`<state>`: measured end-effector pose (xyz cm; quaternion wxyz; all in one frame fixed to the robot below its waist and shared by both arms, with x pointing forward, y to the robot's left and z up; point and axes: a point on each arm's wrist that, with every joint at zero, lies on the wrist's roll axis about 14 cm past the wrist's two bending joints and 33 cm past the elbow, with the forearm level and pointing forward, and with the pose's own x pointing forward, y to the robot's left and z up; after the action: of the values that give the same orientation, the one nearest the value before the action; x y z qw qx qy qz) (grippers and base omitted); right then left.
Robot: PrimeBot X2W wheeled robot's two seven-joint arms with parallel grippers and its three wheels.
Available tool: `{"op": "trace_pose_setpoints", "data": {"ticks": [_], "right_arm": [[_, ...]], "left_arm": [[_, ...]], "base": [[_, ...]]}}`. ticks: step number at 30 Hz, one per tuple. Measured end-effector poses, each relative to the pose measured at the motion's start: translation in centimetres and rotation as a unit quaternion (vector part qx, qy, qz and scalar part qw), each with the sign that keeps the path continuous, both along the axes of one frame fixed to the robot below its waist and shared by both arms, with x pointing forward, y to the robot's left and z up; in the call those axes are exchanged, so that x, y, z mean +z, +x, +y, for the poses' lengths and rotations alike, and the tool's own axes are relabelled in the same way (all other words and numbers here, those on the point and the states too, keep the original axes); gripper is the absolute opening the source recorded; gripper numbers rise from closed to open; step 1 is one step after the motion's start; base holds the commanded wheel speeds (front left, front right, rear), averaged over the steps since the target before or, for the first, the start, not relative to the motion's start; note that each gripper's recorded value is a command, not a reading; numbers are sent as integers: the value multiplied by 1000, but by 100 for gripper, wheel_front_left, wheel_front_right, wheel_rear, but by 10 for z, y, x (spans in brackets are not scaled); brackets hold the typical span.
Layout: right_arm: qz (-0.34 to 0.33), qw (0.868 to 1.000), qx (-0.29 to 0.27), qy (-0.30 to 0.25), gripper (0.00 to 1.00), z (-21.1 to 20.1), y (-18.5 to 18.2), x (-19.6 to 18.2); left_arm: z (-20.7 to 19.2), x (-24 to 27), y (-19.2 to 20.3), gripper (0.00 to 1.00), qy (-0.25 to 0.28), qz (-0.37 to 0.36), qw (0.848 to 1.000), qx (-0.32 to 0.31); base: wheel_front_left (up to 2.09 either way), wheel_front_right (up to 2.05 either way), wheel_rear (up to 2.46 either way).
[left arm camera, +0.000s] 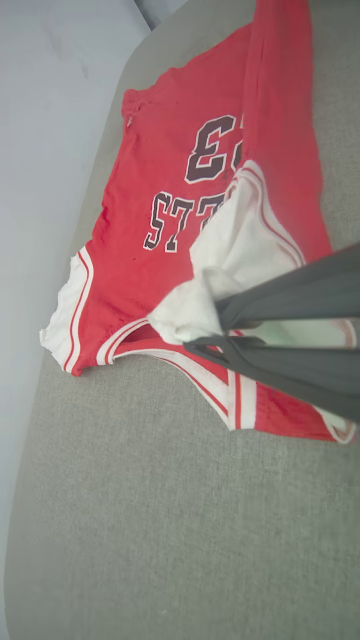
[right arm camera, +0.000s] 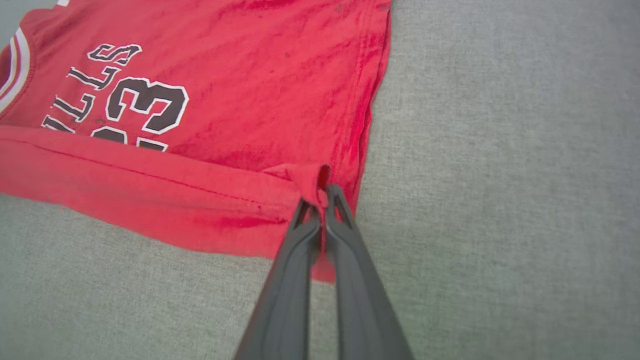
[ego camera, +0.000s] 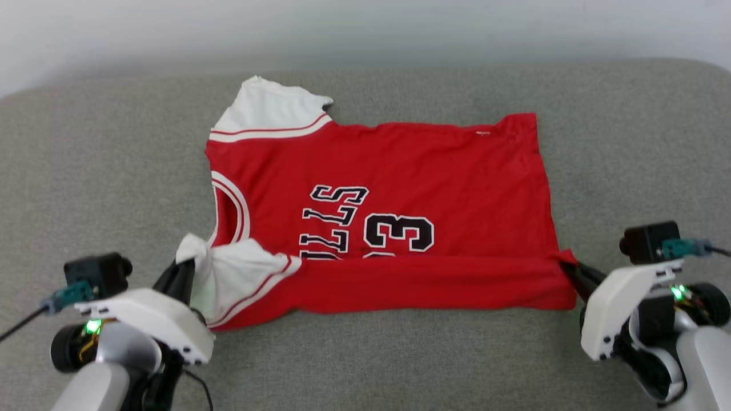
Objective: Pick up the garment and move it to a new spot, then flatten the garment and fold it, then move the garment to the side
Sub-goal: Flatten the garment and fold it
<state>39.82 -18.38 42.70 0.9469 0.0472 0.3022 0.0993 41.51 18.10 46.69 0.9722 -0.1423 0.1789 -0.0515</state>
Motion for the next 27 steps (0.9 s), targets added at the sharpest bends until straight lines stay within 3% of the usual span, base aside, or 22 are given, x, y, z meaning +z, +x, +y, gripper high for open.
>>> {"op": "trace_pose_setpoints", "data": {"ticks": [7,8,9,10,11,18,22,27], "right_arm": [[18,1000,17,-10,0,4,37,-22],[24,999,21,-13,0,5,39,-27],[27,999,21,-13,12,5,42,-32],[27,999,22,-14,42,6,44,-35],[29,999,23,-16,100,6,46,-39],[-6,1000,19,-5,100,9,49,-43],[-93,996,0,7,100,1,55,-14],[-195,980,-22,17,100,-7,50,28]], "left_arm": [[-3,-25,43,0,16,19,999,-20],[-5,-33,45,6,17,32,999,-27],[-9,-40,46,40,14,42,999,-31],[-11,-47,47,91,10,51,998,-31],[-13,-52,48,100,8,58,998,-34],[-10,-59,51,100,-5,55,998,-21],[-1,-50,45,100,-2,44,999,-14],[15,-30,33,100,15,39,999,-13]], "base": [[0,0,0],[0,0,0],[0,0,0],[0,0,0],[0,0,0],[0,0,0],[0,0,0],[0,0,0]]}}
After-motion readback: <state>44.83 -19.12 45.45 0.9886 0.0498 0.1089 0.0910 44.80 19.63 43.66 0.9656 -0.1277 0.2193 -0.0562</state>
